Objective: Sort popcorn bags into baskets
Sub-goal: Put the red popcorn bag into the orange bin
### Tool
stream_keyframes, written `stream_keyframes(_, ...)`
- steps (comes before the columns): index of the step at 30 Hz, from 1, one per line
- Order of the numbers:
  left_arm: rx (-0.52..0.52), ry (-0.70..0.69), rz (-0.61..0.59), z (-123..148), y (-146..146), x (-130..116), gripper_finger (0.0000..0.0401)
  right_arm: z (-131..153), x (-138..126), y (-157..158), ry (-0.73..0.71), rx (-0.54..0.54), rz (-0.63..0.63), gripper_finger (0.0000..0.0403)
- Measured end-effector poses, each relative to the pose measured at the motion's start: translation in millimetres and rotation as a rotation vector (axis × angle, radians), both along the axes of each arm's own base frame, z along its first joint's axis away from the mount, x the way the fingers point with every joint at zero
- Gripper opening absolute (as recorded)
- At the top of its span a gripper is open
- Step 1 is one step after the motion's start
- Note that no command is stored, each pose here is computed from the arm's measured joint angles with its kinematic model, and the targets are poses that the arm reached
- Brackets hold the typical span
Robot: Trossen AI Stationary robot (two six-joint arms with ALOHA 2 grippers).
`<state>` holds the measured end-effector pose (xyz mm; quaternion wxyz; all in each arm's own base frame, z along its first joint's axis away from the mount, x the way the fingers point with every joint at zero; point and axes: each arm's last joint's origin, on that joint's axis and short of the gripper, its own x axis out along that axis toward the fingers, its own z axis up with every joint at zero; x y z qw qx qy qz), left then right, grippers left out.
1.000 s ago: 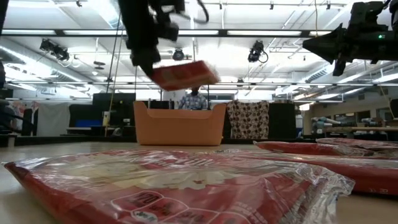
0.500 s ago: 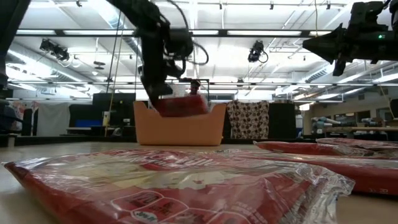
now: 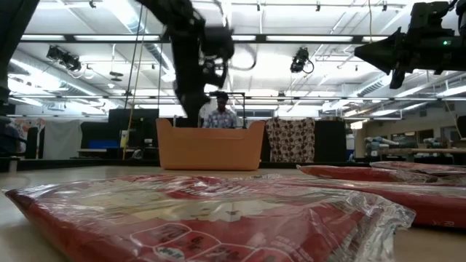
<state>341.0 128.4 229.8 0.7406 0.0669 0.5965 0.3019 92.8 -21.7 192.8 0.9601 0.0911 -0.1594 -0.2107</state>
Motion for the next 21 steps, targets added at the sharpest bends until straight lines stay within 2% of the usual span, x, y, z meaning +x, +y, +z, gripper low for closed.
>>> stream_keyframes(3,-0.109,-0.062,-0.22,6,-33,15,0.018,0,0,0,0.0,0.0,0.0,0.0039)
stream_keyframes(6,-0.114,-0.119,-0.407,6,-67,30,0.018,0,0,0,0.0,0.0,0.0,0.0039)
stream_keyframes(12,-0.104,-0.239,-0.511,-20,-117,61,0.018,0,0,0,0.0,0.0,0.0,0.0039)
stream_keyframes(17,-0.06,-0.214,-0.647,-47,-140,84,0.018,0,0,0,0.0,0.0,0.0,0.0039)
stream_keyframes(21,-0.011,-0.154,-0.714,-60,-147,104,0.018,0,0,0,0.0,0.0,0.0,0.0039)
